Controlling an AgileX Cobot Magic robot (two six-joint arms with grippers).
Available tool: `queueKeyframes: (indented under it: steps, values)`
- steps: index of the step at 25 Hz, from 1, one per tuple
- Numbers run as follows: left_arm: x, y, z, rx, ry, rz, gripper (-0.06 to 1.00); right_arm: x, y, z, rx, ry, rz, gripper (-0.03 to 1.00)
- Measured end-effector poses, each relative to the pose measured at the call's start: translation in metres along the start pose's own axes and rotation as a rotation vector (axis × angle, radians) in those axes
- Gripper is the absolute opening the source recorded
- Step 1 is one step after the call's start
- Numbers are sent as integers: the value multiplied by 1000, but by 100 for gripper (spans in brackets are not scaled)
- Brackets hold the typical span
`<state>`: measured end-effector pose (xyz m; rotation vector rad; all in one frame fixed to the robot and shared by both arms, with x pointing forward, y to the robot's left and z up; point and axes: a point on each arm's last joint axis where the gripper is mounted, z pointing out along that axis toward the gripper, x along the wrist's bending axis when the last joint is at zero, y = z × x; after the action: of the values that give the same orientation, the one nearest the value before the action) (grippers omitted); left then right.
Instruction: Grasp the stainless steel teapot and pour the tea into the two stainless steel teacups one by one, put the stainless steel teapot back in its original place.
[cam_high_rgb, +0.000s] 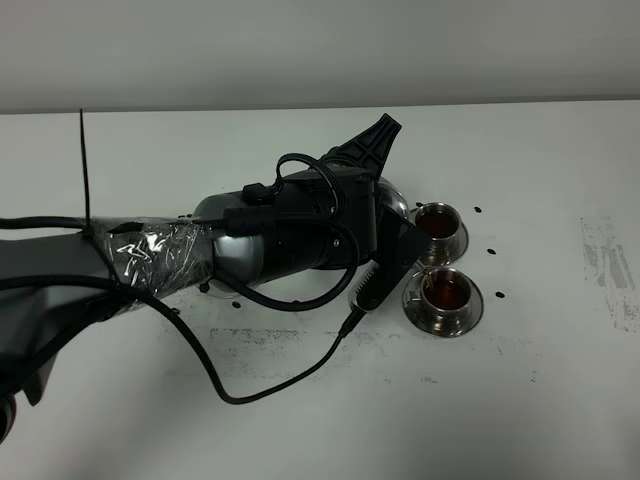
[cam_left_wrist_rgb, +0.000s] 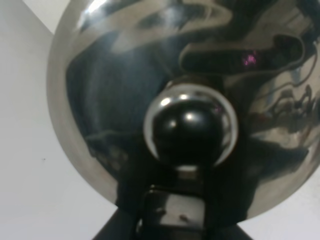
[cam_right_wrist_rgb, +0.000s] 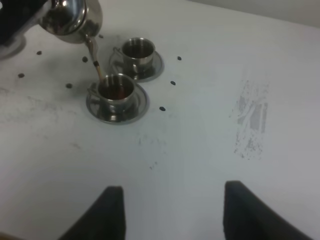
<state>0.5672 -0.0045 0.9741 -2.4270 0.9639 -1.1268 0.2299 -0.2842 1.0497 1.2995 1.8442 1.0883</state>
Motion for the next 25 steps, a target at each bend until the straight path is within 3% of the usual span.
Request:
queueKeyframes:
  steps: [25]
  values:
    - [4,0,0,-2,44,34,18,0,0,0,0,0,0,43]
